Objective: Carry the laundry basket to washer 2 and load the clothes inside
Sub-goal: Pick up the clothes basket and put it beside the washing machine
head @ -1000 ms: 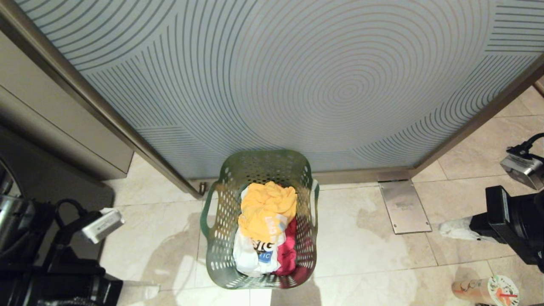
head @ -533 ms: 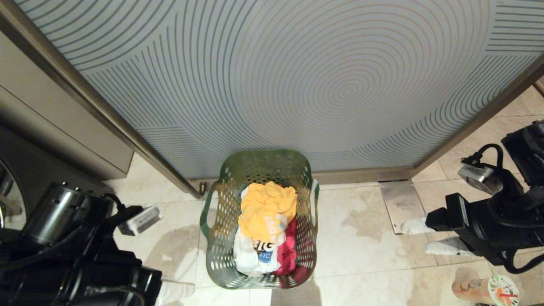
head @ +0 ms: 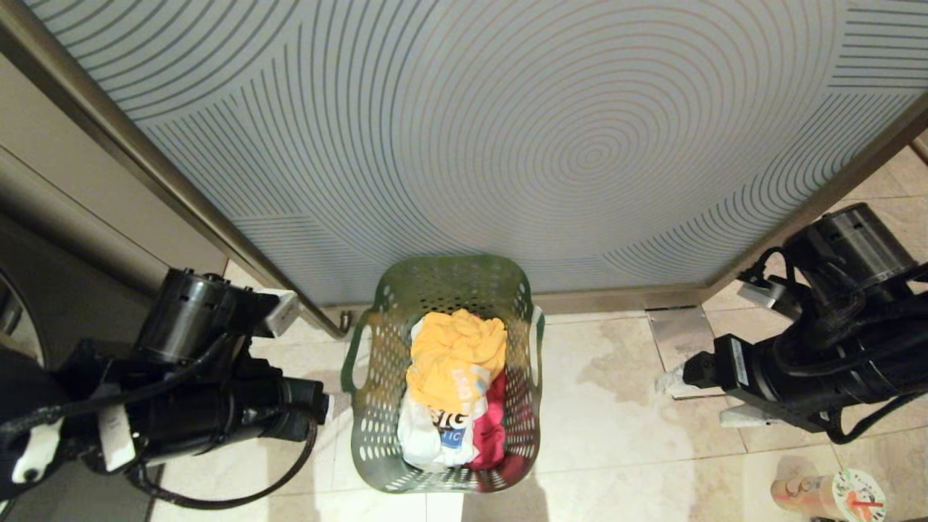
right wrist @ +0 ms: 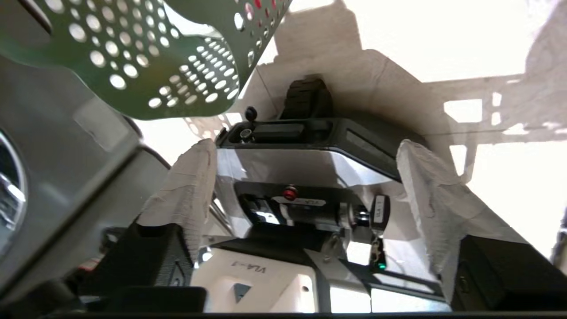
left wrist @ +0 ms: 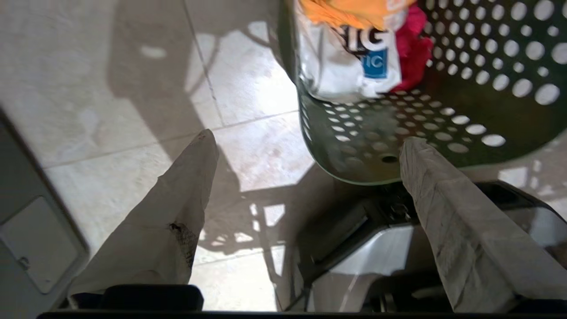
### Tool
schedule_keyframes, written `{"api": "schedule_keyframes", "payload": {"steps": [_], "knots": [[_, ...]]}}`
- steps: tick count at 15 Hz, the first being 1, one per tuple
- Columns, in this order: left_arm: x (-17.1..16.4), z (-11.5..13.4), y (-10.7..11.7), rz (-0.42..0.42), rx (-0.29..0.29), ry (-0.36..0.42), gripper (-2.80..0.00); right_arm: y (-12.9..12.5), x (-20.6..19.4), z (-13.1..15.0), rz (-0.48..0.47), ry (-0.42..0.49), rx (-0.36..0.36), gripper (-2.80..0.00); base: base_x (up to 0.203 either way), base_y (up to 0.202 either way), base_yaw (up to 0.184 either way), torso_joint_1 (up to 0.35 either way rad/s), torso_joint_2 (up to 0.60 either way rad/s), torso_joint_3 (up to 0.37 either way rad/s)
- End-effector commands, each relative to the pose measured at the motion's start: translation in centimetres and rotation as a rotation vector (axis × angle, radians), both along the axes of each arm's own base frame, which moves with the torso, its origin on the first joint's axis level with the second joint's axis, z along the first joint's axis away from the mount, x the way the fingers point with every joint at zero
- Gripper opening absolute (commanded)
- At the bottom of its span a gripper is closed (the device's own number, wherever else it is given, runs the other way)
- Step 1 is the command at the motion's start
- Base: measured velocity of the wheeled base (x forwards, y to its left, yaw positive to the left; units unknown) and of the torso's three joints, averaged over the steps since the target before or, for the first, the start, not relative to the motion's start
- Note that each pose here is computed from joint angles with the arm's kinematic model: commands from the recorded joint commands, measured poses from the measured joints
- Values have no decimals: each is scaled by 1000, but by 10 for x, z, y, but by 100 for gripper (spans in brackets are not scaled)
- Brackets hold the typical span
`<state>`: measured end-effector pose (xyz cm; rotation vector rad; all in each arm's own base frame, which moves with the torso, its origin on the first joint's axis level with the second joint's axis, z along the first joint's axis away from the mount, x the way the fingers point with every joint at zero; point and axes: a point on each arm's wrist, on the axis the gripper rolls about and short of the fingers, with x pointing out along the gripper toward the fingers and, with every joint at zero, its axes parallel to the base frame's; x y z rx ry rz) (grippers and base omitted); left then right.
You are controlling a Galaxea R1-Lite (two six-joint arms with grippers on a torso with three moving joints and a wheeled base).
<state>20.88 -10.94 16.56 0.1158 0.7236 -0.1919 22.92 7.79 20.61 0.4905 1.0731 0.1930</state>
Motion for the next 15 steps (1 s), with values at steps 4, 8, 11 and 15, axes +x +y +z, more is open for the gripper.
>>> {"api": "schedule_keyframes", "payload": {"steps": [4,8,11,15], "knots": [[14,-11,-5,20,61,-5,0,16,26,-13,81,-29,-5,0,0,0,0,0,0,0],[35,-26,-14,31,49,-28,0,21,53,-28,233,-110,84,0,0,0,0,0,0,0],[50,-41,-22,31,54,-28,0,29,78,-48,246,-124,79,0,0,0,0,0,0,0],[77,-49,-18,64,87,-67,0,36,100,-56,245,-129,79,0,0,0,0,0,0,0]]}}
